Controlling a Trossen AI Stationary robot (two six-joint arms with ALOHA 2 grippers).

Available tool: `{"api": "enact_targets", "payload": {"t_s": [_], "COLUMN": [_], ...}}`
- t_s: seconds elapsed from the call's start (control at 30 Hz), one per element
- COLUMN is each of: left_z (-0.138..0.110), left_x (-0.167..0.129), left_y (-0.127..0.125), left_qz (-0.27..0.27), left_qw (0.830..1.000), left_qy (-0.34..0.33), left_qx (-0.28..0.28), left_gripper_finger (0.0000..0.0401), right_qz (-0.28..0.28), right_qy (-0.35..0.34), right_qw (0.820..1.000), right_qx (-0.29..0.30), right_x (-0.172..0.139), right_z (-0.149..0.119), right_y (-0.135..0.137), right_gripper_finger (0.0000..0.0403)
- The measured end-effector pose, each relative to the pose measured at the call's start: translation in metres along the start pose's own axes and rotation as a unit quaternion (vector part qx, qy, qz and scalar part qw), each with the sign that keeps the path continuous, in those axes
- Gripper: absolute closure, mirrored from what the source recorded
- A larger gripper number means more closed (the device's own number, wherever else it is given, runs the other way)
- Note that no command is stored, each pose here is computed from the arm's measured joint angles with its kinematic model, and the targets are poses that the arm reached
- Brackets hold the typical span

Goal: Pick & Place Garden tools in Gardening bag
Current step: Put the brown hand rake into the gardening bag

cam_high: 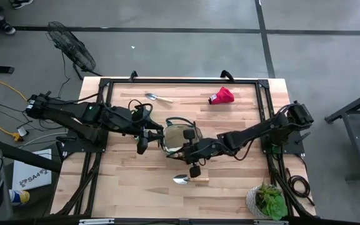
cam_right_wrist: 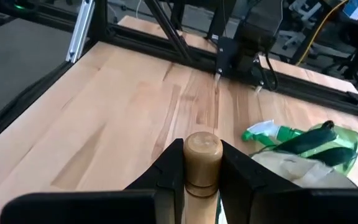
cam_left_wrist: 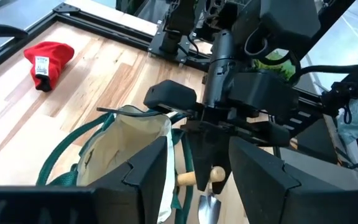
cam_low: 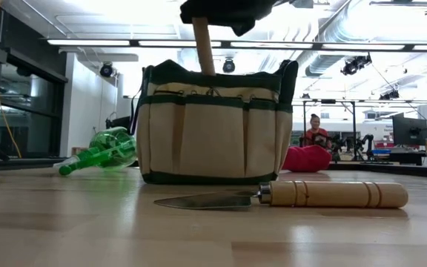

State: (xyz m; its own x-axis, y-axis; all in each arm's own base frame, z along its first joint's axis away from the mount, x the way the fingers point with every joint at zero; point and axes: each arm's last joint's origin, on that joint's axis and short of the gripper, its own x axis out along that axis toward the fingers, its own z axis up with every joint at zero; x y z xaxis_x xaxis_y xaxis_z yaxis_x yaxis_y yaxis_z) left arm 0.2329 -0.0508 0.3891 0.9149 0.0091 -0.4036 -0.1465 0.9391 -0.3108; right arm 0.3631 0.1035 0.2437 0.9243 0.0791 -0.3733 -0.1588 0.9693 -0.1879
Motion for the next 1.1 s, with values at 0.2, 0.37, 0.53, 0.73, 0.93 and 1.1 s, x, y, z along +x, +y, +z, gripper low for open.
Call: {"api": "enact_targets", "payload": {"t_s": [0.2, 0.37, 0.53, 0.73, 0.93, 1.1], "left_z": [0.0, 0.0, 0.0, 0.0, 0.0, 0.0], "left_x": [0.0, 0.0, 0.0, 0.0, 0.0, 0.0], "left_y": [0.0, 0.0, 0.0, 0.0, 0.0, 0.0], "left_qz": [0.0, 0.0, 0.0, -0.001, -0.001, -0.002], "left_qw": [1.0, 1.0, 1.0, 1.0, 1.0, 1.0], "left_qy": [0.0, 0.0, 0.0, 0.001, 0.001, 0.002], "left_qx": [0.0, 0.003, 0.004, 0.004, 0.004, 0.004], "left_gripper_finger": [0.0231, 0.0231, 0.0231, 0.0231, 0.0231, 0.0231], "right_qz": [-0.003, -0.011, -0.011, -0.01, -0.001, -0.007], "right_qy": [0.013, 0.019, 0.035, 0.042, 0.034, 0.048], "right_qw": [0.999, 0.998, 0.998, 0.998, 0.995, 0.993], "right_qx": [0.041, 0.058, 0.056, 0.055, 0.096, 0.11], "right_x": [0.002, 0.003, 0.003, 0.002, -0.005, -0.01], "right_z": [-0.003, -0.005, -0.009, -0.01, -0.004, -0.003], "right_y": [-0.009, -0.015, -0.016, -0.015, -0.019, -0.02], "right_gripper_finger": [0.0342, 0.0322, 0.0305, 0.0302, 0.0291, 0.0242]}}
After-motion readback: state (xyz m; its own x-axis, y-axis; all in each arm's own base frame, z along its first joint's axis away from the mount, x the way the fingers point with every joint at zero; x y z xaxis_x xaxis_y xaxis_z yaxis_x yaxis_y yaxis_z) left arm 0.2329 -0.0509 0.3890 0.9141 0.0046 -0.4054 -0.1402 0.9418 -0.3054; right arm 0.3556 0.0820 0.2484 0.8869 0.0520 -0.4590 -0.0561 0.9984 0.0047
